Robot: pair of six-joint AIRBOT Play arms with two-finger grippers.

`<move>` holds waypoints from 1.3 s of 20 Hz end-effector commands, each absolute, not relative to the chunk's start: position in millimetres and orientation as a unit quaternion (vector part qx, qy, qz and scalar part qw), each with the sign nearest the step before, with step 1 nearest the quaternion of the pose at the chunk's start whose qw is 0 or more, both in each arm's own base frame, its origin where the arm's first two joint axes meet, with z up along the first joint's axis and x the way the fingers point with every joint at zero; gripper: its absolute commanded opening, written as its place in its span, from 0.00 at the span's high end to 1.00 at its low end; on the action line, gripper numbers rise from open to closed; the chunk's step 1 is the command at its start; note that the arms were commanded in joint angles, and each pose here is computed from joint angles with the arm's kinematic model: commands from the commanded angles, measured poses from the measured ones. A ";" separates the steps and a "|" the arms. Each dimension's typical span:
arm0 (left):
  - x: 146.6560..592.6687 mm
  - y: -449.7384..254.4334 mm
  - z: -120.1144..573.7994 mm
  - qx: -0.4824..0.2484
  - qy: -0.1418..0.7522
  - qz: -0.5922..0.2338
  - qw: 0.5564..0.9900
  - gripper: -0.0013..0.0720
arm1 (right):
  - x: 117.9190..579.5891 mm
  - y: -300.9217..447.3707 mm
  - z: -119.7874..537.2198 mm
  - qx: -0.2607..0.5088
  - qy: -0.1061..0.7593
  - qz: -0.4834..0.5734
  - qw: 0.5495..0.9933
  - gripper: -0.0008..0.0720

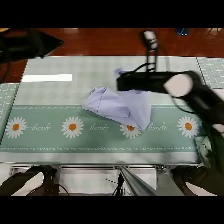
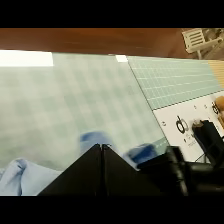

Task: Fold the shirts.

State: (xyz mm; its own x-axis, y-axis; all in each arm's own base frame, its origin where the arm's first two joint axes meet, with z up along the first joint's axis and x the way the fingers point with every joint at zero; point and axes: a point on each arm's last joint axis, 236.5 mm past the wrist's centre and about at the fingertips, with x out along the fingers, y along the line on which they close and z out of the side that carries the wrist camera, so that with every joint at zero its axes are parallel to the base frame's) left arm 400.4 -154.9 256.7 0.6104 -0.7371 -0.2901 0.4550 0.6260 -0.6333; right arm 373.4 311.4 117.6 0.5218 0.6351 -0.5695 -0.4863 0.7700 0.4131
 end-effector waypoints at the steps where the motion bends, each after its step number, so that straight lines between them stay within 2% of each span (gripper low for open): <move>1: 361.6 -136.3 284.6 -0.229 0.258 -0.352 0.870 0.95 | 374.7 397.4 61.0 0.144 0.356 0.342 0.857 0.97; 2: 354.9 -138.6 285.7 -0.222 0.260 -0.357 0.869 0.95 | 373.9 412.4 52.2 0.168 0.353 0.340 0.855 0.97; 3: 349.7 -140.9 285.8 -0.219 0.264 -0.362 0.867 0.95 | 375.4 422.7 46.4 0.185 0.346 0.335 0.857 0.93; 4: 347.1 -141.9 284.1 -0.216 0.269 -0.365 0.864 0.95 | 377.6 429.1 42.8 0.201 0.338 0.329 0.858 0.68; 5: 346.6 -141.5 281.3 -0.213 0.274 -0.365 0.864 0.95 | 379.8 430.2 42.5 0.212 0.336 0.324 0.859 0.50; 9: 350.7 -129.5 263.9 -0.183 0.293 -0.337 0.876 0.95 | 397.6 398.6 66.9 0.200 0.325 0.318 0.868 0.47; 13: 353.2 -120.6 253.1 -0.162 0.305 -0.318 0.883 0.95 | 417.8 309.9 107.9 0.134 0.324 0.291 0.890 0.47; 16: 356.6 -102.8 234.4 -0.123 0.327 -0.283 0.893 0.95 | 399.4 176.8 95.1 -0.031 0.413 0.197 0.889 0.47; 18: 358.8 -87.6 220.7 -0.097 0.345 -0.253 0.899 0.95 | 362.9 60.5 71.6 -0.122 0.522 0.073 0.841 0.47; 19: 359.9 -81.0 215.0 -0.092 0.354 -0.239 0.900 0.95 | 341.6 15.8 59.1 -0.122 0.567 0.022 0.814 0.45; 20: 360.6 -75.5 209.6 -0.086 0.362 -0.228 0.900 0.94 | 324.3 -5.2 43.6 -0.087 0.596 0.002 0.799 0.37; 22: 360.5 -72.7 203.8 -0.082 0.372 -0.223 0.897 0.83 | 298.2 5.2 5.1 0.066 0.629 0.021 0.774 0.21; 23: 359.5 -73.1 202.1 -0.088 0.377 -0.222 0.895 0.78 | 294.2 27.1 -9.2 0.151 0.627 0.052 0.763 0.18; 24: 358.4 -73.7 200.1 -0.093 0.382 -0.221 0.892 0.78 | 296.3 47.9 -17.0 0.217 0.611 0.079 0.757 0.18; 26: 356.1 -74.6 196.3 -0.094 0.389 -0.223 0.889 0.78 | 305.0 79.4 -28.6 0.310 0.572 0.103 0.753 0.18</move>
